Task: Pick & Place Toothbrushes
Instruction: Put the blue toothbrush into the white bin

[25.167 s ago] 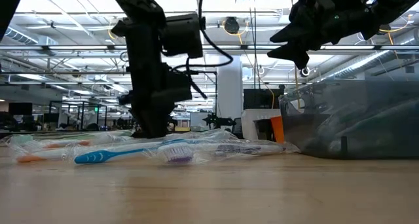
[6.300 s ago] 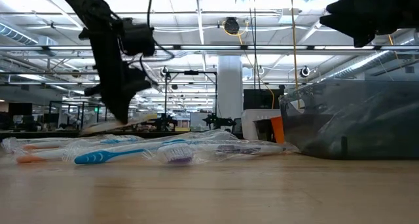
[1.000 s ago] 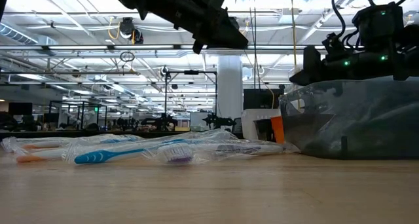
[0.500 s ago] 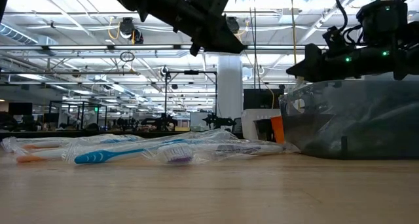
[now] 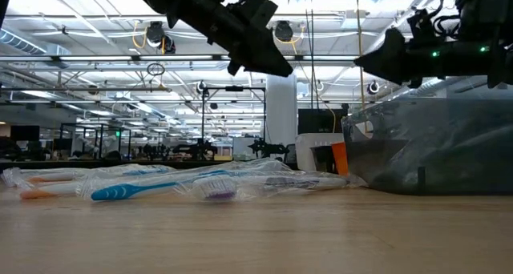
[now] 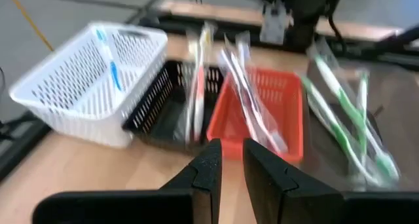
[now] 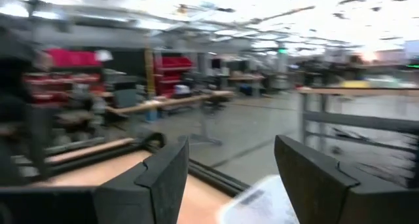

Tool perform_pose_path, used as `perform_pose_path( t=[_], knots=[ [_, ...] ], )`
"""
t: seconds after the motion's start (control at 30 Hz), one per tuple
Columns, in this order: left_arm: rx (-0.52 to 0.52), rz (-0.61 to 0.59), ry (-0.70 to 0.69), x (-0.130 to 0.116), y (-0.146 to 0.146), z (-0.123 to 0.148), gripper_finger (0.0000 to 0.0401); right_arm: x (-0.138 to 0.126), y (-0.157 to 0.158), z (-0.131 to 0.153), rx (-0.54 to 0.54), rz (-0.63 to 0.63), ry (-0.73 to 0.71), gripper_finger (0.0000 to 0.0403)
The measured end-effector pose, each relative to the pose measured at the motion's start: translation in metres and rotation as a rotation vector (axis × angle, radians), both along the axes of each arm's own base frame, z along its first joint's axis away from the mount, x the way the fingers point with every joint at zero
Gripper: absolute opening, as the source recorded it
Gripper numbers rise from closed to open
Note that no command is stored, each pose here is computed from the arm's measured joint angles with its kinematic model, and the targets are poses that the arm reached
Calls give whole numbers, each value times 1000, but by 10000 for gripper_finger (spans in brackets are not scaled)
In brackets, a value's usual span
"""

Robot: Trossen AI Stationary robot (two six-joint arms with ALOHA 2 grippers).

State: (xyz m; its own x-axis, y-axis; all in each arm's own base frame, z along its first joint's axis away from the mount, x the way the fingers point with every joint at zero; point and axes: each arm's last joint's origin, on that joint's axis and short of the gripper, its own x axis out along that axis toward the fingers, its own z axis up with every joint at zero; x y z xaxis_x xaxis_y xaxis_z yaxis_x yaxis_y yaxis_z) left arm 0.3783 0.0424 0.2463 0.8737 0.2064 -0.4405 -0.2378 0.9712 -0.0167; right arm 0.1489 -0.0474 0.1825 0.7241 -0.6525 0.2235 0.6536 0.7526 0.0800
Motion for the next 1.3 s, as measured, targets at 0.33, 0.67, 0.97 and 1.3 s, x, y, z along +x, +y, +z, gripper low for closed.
perform_pose_path(
  t=[0.33,0.67,0.97,1.3],
  knots=[
    [-185,14,271,-16,-7,-24,63,5,23,4,-45,282,-11,216],
    [-251,103,636,-44,-30,-45,63,7,45,3,-37,446,-13,214],
    [-344,326,883,-72,-31,-53,63,7,56,3,-46,517,-10,214],
    [-412,459,923,-79,-33,-55,63,7,60,3,-53,535,-9,214]
  ],
)
